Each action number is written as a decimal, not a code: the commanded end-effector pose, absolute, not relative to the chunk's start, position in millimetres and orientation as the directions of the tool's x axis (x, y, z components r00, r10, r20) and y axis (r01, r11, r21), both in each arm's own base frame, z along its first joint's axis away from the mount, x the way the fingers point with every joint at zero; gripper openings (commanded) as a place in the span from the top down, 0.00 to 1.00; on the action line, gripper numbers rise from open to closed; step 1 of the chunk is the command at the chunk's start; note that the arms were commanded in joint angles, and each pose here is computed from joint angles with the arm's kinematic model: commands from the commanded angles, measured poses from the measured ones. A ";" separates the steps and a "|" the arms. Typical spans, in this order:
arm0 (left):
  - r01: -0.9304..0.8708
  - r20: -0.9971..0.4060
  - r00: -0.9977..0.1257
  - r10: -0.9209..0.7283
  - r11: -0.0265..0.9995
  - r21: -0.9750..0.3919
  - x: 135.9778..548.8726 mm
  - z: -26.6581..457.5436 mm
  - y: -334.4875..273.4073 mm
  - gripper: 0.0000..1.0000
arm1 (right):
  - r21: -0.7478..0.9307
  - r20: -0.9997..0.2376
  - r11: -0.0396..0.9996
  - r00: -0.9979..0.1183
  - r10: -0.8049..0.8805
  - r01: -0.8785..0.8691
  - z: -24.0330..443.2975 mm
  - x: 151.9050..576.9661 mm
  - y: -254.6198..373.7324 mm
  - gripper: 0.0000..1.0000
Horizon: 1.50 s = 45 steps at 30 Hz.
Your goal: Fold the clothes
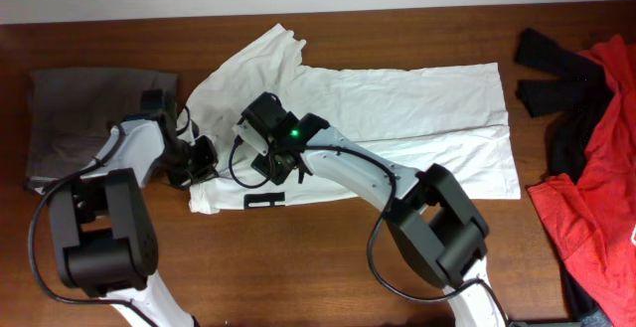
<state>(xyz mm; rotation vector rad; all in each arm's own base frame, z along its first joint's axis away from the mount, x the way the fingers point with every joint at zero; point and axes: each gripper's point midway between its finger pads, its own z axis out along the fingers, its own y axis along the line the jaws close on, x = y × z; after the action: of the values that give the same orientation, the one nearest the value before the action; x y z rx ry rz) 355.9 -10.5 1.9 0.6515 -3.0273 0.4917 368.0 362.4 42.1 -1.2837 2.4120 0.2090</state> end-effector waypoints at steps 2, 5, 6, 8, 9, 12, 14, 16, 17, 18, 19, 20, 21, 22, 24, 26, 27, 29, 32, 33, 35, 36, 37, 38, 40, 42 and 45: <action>-0.439 0.096 -0.898 -0.430 0.855 -0.275 350.0 -6.8 -3.1 1.00 | -0.072 -0.390 0.563 -0.497 -0.776 -0.823 28.7 369.6 361.4 0.40; -0.438 0.094 -0.898 -0.430 0.855 -0.276 350.4 -6.9 -3.0 1.00 | -0.070 -0.383 0.563 -0.499 -0.778 -0.824 24.5 369.2 361.1 0.41; -0.438 0.092 -0.898 -0.430 0.856 -0.276 350.7 -6.9 -2.9 1.00 | -0.070 -0.385 0.563 -0.498 -0.777 -0.824 24.5 369.6 361.4 0.41; -0.438 0.091 -0.898 -0.430 0.855 -0.277 351.2 -6.9 -2.9 1.00 | -0.071 -0.388 0.563 -0.497 -0.776 -0.824 24.9 370.2 362.1 0.41; -0.437 0.089 -0.898 -0.430 0.856 -0.277 351.6 -6.9 -2.8 1.00 | -0.070 -0.390 0.563 -0.497 -0.776 -0.824 25.1 370.4 362.5 0.41; -0.437 0.085 -0.898 -0.431 0.856 -0.275 352.2 -7.3 -2.2 1.00 | -0.057 -0.390 0.558 -0.496 -0.776 -0.828 24.9 367.9 364.2 0.42; -0.436 0.084 -0.899 -0.431 0.857 -0.275 352.1 -7.8 -2.2 1.00 | -0.031 -0.384 0.549 -0.497 -0.778 -0.835 23.8 362.4 365.7 0.42; -0.436 0.084 -0.899 -0.431 0.857 -0.275 351.4 -8.9 -2.3 1.00 | -0.015 -0.384 0.545 -0.498 -0.777 -0.838 23.7 359.5 367.3 0.42; -0.437 0.085 -0.898 -0.431 0.857 -0.275 351.2 -9.0 -2.3 1.00 | -0.014 -0.384 0.547 -0.501 -0.776 -0.837 23.6 359.6 367.2 0.41; -0.437 0.086 -0.898 -0.431 0.856 -0.275 351.0 -9.1 -2.4 1.00 | -0.015 -0.386 0.547 -0.500 -0.775 -0.837 23.8 359.9 367.5 0.42; -0.437 0.086 -0.898 -0.431 0.856 -0.275 351.0 -9.1 -2.4 1.00 | -0.015 -0.386 0.547 -0.500 -0.775 -0.837 23.8 359.9 367.6 0.41; -0.437 0.086 -0.898 -0.431 0.856 -0.275 351.0 -9.1 -2.4 1.00 | -0.015 -0.388 0.547 -0.499 -0.775 -0.837 24.1 360.3 367.9 0.42; -0.437 0.086 -0.898 -0.431 0.856 -0.275 351.0 -9.1 -2.4 1.00 | -0.016 -0.389 0.547 -0.499 -0.774 -0.837 24.1 360.4 368.1 0.42; -0.437 0.085 -0.898 -0.431 0.857 -0.275 351.0 -9.1 -2.3 1.00 | -0.016 -0.392 0.547 -0.498 -0.774 -0.837 24.5 360.9 368.6 0.42; -0.437 0.085 -0.898 -0.431 0.857 -0.275 351.1 -9.1 -2.3 1.00 | -0.017 -0.393 0.547 -0.498 -0.773 -0.837 24.5 361.2 368.9 0.41; -0.437 0.085 -0.899 -0.431 0.856 -0.276 351.2 -9.1 -2.4 1.00 | -0.014 -0.391 0.551 -0.503 -0.771 -0.834 23.5 360.9 368.6 0.41; -0.437 0.085 -0.899 -0.431 0.857 -0.275 351.2 -9.1 -2.3 1.00 | -0.010 -0.388 0.552 -0.506 -0.770 -0.834 21.9 360.5 368.7 0.41; -0.437 0.085 -0.899 -0.431 0.857 -0.275 351.2 -9.1 -2.3 1.00 | 0.000 -0.383 0.557 -0.515 -0.767 -0.830 18.0 359.3 368.9 0.40; -0.437 0.086 -0.898 -0.431 0.857 -0.275 350.8 -9.1 -2.3 1.00 | -0.002 -0.375 0.561 -0.520 -0.768 -0.828 11.4 360.5 368.1 0.40; -0.437 0.086 -0.898 -0.431 0.856 -0.275 350.9 -9.1 -2.4 1.00 | -0.003 -0.377 0.562 -0.520 -0.767 -0.827 10.6 361.4 368.1 0.39; -0.437 0.086 -0.898 -0.431 0.857 -0.275 350.8 -9.1 -2.3 1.00 | -0.004 -0.385 0.562 -0.518 -0.764 -0.827 11.9 362.6 369.6 0.39; -0.437 0.086 -0.898 -0.431 0.857 -0.275 350.8 -9.1 -2.3 1.00 | -0.004 -0.385 0.562 -0.517 -0.764 -0.827 12.0 362.7 369.7 0.39; -0.437 0.086 -0.898 -0.431 0.857 -0.275 350.8 -9.1 -2.3 1.00 | -0.004 -0.385 0.562 -0.518 -0.764 -0.827 11.9 362.5 369.7 0.39; -0.436 0.086 -0.899 -0.430 0.857 -0.275 350.9 -9.1 -2.3 1.00 | -0.003 -0.381 0.562 -0.518 -0.765 -0.827 11.6 362.0 369.1 0.40; -0.437 0.086 -0.898 -0.431 0.857 -0.275 350.9 -9.1 -2.3 1.00 | -0.002 -0.377 0.562 -0.520 -0.767 -0.827 11.2 361.3 368.3 0.41; -0.437 0.085 -0.898 -0.431 0.857 -0.275 351.0 -9.1 -2.3 1.00 | -0.002 -0.378 0.562 -0.520 -0.766 -0.827 11.2 361.3 368.4 0.46; -0.437 0.086 -0.898 -0.431 0.857 -0.275 350.9 -9.1 -2.3 1.00 | -0.009 -0.382 0.564 -0.518 -0.765 -0.826 11.7 363.0 368.7 0.60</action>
<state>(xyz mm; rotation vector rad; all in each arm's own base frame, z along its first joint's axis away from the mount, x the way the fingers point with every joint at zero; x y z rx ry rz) 358.6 -5.3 0.2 0.6789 -3.0381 0.4855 362.6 365.6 10.9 -1.3174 2.4546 0.2399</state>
